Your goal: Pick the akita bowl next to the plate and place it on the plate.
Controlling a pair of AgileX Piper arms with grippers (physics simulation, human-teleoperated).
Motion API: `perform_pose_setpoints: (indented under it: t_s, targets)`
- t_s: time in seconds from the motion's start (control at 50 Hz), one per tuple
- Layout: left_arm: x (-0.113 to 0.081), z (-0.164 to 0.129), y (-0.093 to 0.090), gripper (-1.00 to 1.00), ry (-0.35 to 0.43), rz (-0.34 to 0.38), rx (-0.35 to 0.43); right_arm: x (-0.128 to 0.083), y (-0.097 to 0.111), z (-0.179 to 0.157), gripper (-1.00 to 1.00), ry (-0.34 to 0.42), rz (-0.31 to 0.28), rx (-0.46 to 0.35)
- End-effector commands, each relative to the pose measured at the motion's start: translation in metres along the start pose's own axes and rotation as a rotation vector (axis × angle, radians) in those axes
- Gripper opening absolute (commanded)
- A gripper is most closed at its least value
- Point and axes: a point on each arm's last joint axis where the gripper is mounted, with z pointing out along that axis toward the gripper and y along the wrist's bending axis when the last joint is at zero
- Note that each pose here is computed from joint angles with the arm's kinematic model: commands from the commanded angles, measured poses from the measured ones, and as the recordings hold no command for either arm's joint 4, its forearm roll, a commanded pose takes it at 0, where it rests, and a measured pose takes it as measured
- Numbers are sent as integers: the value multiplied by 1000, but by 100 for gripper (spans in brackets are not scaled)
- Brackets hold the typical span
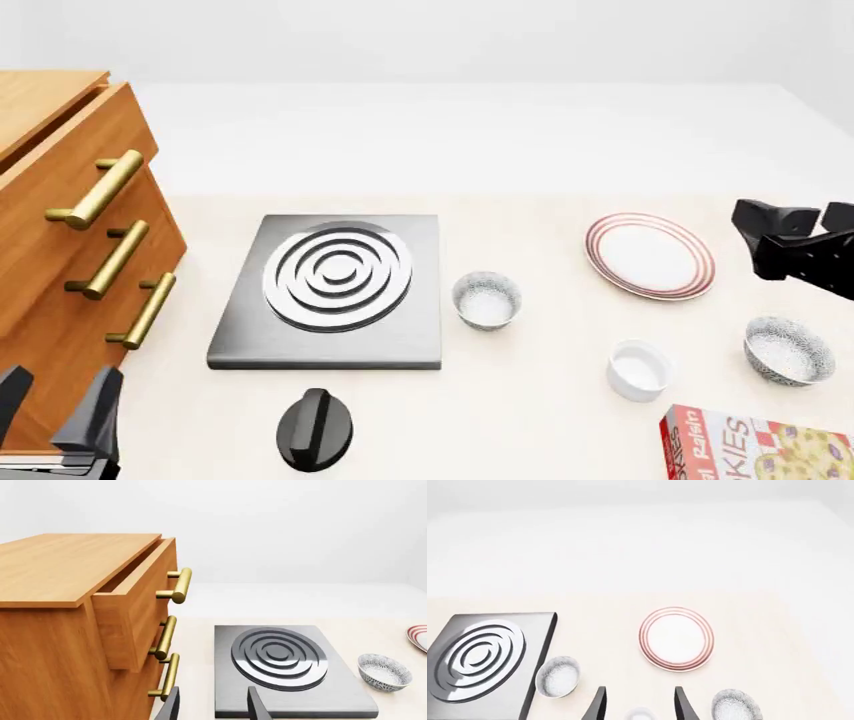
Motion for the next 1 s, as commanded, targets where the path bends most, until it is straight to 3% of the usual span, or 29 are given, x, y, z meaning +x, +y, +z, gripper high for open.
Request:
perform_pose_setpoints:
  t_s: [0.02, 0.16, 0.26, 0.32, 0.36, 0.54, 0.6, 0.68, 1.0]
  targets:
    - [0, 0, 0, 100, 0, 0, 0, 0, -7, 11, 100, 57, 11, 43]
    - [0, 0, 0, 100, 0, 0, 0, -9, -11, 17, 100, 79, -5, 68]
    - [0, 0, 0, 100, 0, 0, 0, 16, -17, 32, 100, 126, -3, 91]
    - [0, 0, 0, 100, 0, 0, 0, 18, -19, 33, 100, 121, 8, 100]
    - [0, 0, 0, 100, 0, 0, 0, 7, -22, 32, 100, 114, 4, 118]
    - [0, 0, 0, 100, 0, 0, 0, 30, -30, 49, 100, 138, -4, 143]
    - [0, 0, 0, 100, 0, 0, 0, 19, -33, 50, 100, 137, -4, 157]
    - [0, 0, 0, 100, 0, 0, 0, 29, -37, 57, 100, 151, -6, 169]
    - [0, 0, 0, 100, 0, 0, 0, 37, -49, 68, 100, 170, -6, 213]
